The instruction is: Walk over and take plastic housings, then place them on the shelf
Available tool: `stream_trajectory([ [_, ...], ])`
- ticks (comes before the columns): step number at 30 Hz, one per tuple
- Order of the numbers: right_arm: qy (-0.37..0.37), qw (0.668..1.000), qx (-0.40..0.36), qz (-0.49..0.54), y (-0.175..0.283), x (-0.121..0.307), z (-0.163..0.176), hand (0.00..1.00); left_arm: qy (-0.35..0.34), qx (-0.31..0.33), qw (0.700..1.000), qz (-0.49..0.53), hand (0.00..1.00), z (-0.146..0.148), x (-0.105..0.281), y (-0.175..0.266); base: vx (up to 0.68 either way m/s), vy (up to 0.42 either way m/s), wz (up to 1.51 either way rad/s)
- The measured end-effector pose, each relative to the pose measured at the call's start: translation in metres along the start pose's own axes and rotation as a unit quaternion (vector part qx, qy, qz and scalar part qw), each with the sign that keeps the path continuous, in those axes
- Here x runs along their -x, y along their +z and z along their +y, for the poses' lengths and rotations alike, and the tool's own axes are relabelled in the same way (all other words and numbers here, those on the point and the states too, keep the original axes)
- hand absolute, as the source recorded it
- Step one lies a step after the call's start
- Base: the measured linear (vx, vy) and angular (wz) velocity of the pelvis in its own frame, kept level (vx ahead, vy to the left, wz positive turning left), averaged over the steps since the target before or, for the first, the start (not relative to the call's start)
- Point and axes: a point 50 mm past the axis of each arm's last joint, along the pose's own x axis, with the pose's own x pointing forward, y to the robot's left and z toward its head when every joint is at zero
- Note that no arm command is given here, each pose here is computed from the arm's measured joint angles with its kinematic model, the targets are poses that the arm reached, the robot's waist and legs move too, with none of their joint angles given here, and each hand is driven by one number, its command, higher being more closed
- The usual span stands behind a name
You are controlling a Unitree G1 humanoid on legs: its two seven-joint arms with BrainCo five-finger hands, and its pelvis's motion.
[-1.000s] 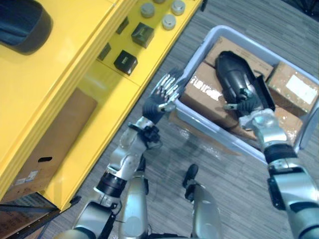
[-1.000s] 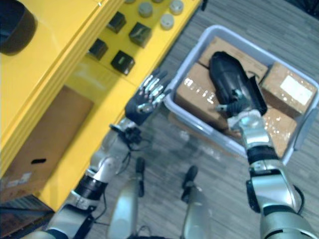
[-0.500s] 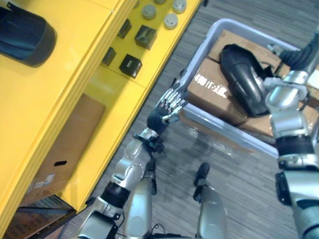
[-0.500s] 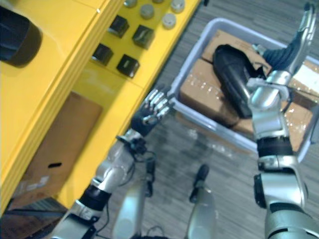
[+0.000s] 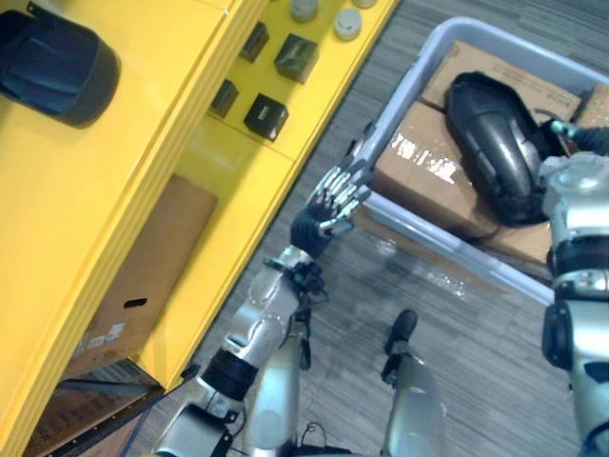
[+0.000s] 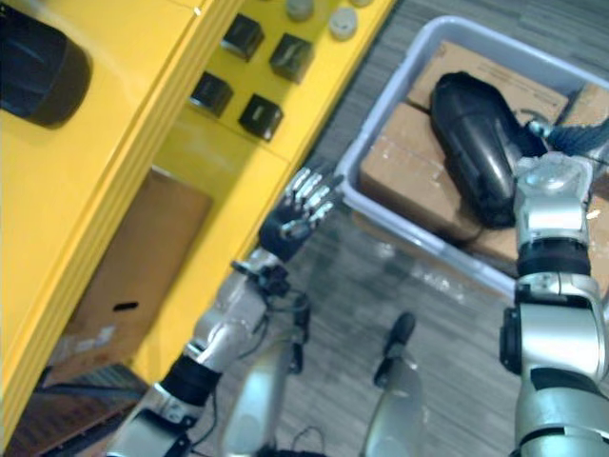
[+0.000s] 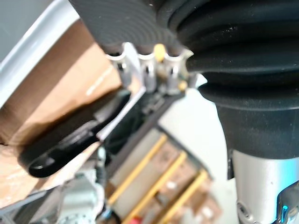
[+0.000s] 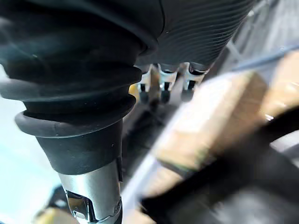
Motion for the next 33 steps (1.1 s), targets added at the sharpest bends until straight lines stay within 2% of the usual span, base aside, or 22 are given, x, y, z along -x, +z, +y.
stream_trajectory([
  [6, 0.04, 0.999, 0.01, 0.033, -0.003, -0.002, 0.004, 0.0, -0.011, 0.013, 1.0, -0.022, 0.0, -0.009, -0.007, 0.002, -0.01, -0.02, 0.09],
  [14, 0.009, 0.996, 0.074, 0.038, -0.005, -0.004, -0.004, 0.0, -0.009, 0.017, 0.999, -0.033, 0.0, -0.011, -0.01, 0.003, 0.0, -0.026, 0.11],
  [15, 0.004, 0.996, 0.075, 0.04, -0.005, -0.005, -0.006, 1.0, -0.008, 0.017, 0.999, -0.035, 0.0, -0.011, -0.01, 0.003, -0.01, -0.013, 0.11],
  [20, -0.007, 0.995, 0.087, 0.041, -0.006, -0.006, -0.01, 1.0, 0.005, 0.017, 0.999, -0.031, 0.0, -0.005, -0.008, -0.001, -0.02, -0.001, 0.03],
  [33, -0.005, 0.983, 0.181, 0.028, -0.018, -0.013, -0.027, 1.0, 0.018, 0.022, 0.999, -0.025, 0.0, 0.0, 0.0, -0.006, 0.0, 0.0, 0.0],
])
